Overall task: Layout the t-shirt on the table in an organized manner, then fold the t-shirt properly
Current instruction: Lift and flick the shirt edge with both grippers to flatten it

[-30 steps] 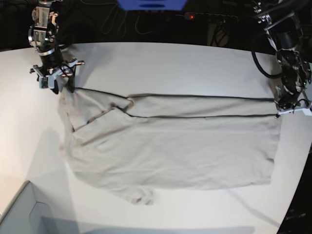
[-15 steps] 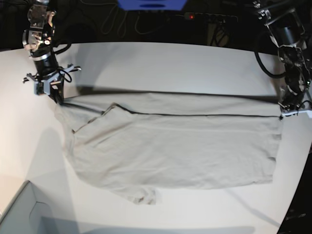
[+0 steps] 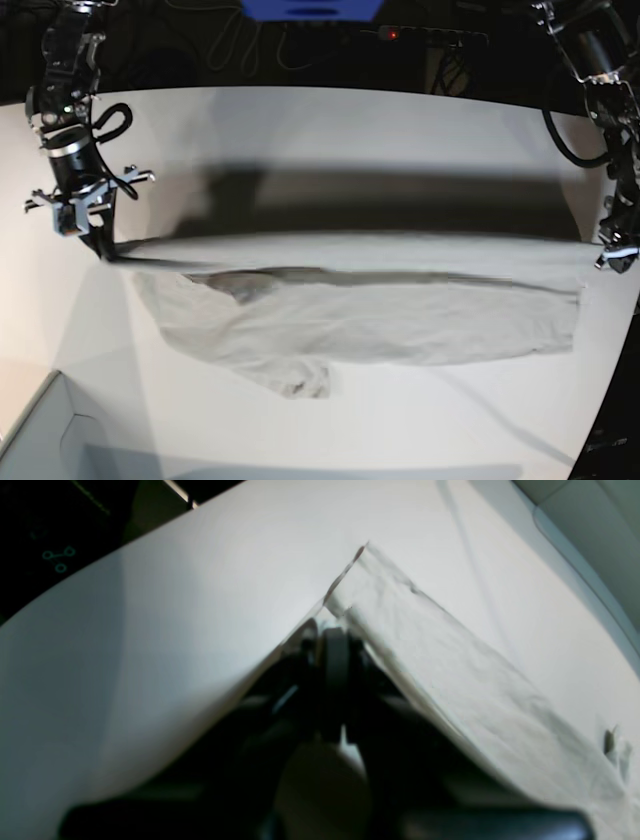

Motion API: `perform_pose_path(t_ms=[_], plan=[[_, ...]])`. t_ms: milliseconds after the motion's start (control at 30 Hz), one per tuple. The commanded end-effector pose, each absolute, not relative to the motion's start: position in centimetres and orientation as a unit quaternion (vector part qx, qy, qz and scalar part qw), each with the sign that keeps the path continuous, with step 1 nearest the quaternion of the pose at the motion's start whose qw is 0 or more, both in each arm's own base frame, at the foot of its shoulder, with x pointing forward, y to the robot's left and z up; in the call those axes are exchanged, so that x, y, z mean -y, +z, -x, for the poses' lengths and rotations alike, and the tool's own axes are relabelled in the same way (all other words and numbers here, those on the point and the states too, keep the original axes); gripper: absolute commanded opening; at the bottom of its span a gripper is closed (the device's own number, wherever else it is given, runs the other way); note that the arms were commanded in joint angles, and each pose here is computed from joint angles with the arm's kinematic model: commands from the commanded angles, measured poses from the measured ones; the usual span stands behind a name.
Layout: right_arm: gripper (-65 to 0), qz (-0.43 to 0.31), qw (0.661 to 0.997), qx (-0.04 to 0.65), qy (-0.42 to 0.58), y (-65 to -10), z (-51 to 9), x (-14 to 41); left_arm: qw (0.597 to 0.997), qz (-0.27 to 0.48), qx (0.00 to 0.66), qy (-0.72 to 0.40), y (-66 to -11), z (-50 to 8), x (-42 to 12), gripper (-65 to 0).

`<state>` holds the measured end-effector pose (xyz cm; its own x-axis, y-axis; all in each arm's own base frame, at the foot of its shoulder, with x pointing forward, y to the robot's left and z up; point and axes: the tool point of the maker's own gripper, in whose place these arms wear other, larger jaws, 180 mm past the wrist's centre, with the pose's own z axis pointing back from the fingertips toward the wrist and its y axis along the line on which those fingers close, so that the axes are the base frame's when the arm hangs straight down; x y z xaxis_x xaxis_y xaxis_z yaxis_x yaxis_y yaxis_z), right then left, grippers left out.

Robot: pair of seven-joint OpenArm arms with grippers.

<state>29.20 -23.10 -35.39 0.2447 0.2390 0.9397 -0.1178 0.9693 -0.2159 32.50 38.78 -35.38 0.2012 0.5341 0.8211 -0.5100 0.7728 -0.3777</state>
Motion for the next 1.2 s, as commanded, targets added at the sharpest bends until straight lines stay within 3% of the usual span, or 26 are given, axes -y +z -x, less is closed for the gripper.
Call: perform_pose_path(t_ms=[0,367,600,1167], plan=[[-65.0,0.055,0.773,0.622,0.112,-34.1,-29.4,23.4,0.759,0.000,0.561,0.329,-33.3,-33.1,-40.0,-65.0],[-65.0,0.039,0.821,0.559,0.107,-38.6,-23.6,22.9,0.793,-0.019,0.509,0.334,-37.6,-28.4,-39.8,-65.0],[-65.0,0.027,0.853,0.513,0.097,-41.2,-18.8,22.5,0.787,-0.044,0.488,0.374,-39.2,-23.9,-41.6,-65.0],[-65.0,-0.004,0.891,0.453,0.034,-45.0,-12.7,23.1,0.810,-0.047,0.431,0.394,-43.3,-18.6,-39.6,-65.0]])
